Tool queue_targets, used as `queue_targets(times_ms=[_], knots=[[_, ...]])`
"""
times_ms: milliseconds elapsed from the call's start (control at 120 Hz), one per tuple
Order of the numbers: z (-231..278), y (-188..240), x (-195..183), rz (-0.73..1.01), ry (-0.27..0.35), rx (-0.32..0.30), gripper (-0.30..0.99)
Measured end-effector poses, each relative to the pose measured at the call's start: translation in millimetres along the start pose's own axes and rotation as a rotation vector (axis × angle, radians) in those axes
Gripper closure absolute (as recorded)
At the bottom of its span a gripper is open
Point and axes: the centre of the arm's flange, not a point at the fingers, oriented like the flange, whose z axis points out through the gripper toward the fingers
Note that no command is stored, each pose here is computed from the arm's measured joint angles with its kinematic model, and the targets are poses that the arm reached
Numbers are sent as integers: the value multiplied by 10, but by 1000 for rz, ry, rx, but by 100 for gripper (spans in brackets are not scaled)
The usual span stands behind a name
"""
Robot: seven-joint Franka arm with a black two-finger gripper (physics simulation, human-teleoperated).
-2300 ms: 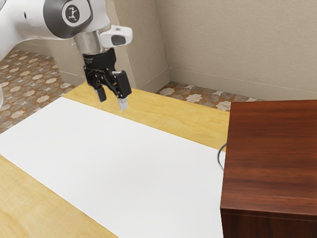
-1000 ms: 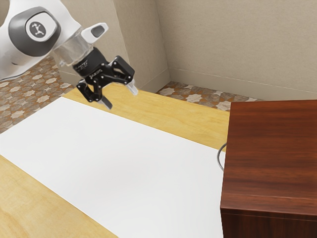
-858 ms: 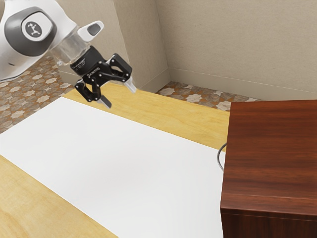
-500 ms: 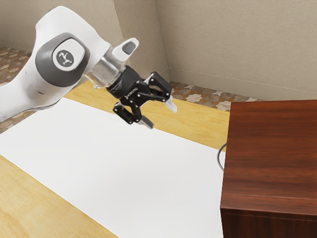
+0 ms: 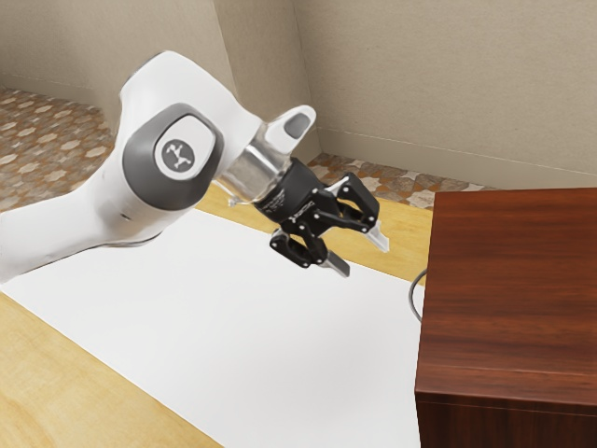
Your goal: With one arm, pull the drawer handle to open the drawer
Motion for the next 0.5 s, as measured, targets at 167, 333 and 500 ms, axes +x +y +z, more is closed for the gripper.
queue_targets(times_ms=[167,333,500], knots=[[37,-33,45,-5,14,-5,37],[118,-148,88,-22,23,2,43],[227,-63,-4,-2,12,-1,46]])
